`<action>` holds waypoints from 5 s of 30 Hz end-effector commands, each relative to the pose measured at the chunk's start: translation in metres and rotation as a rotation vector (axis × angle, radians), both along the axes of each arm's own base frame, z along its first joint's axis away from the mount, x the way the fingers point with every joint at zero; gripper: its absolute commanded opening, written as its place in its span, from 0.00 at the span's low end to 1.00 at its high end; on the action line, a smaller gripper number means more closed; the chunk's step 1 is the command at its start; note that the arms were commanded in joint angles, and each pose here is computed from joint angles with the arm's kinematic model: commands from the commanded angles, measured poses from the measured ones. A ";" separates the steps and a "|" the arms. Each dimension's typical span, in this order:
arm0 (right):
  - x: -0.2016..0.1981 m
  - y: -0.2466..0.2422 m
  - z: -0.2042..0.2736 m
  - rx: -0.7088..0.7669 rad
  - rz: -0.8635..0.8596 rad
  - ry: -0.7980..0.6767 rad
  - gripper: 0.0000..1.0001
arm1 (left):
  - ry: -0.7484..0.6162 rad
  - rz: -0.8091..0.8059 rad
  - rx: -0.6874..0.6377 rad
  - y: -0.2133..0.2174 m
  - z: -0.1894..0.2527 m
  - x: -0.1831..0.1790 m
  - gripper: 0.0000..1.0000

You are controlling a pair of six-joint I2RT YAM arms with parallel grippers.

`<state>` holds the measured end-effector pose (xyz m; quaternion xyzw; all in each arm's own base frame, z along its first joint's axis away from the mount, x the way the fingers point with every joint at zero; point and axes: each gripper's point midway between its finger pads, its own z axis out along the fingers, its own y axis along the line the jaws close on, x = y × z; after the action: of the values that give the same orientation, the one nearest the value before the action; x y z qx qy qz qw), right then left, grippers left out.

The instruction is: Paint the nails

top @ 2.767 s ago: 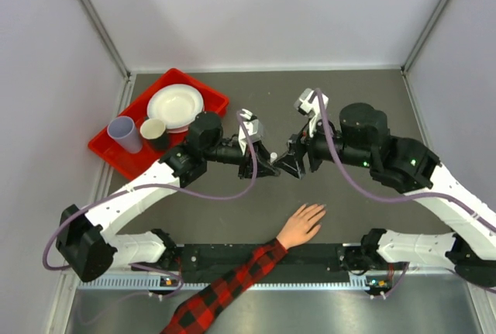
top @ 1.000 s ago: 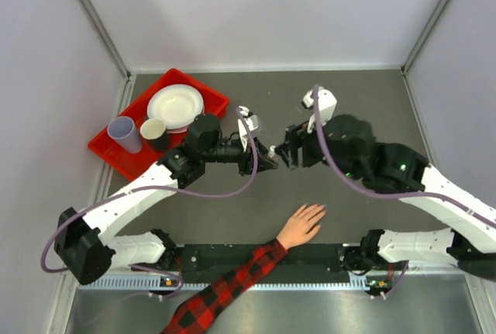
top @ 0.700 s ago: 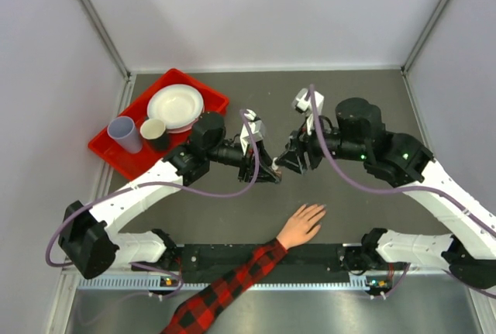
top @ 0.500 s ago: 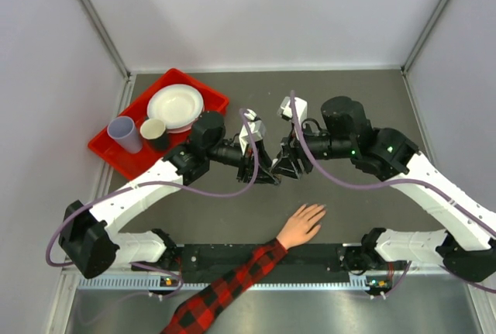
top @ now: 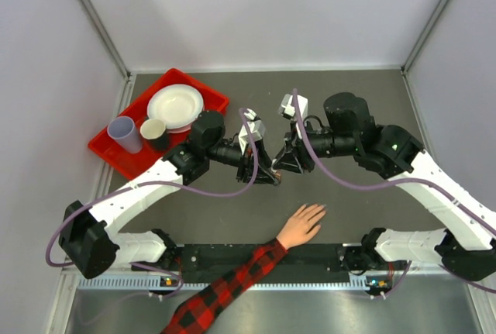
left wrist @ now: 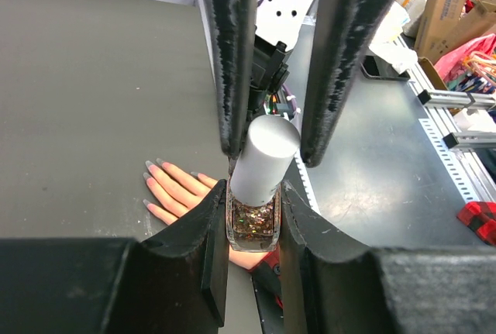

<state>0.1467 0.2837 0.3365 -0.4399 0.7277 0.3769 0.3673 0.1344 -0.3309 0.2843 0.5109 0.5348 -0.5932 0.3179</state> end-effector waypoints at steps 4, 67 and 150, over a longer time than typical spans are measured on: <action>0.001 0.002 0.011 0.023 0.019 -0.014 0.18 | -0.076 -0.024 -0.069 -0.002 0.027 -0.001 0.00; -0.007 0.002 0.028 0.092 0.086 0.072 0.56 | -0.099 -0.040 -0.066 0.002 0.031 -0.005 0.00; 0.007 0.022 0.030 0.095 0.066 0.031 0.40 | -0.079 0.000 -0.097 0.008 0.042 0.005 0.00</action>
<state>0.1512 0.3011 0.3448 -0.4281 0.7275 0.4153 0.3391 0.1429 -0.3221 0.2969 0.4971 0.5387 -0.5938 0.3319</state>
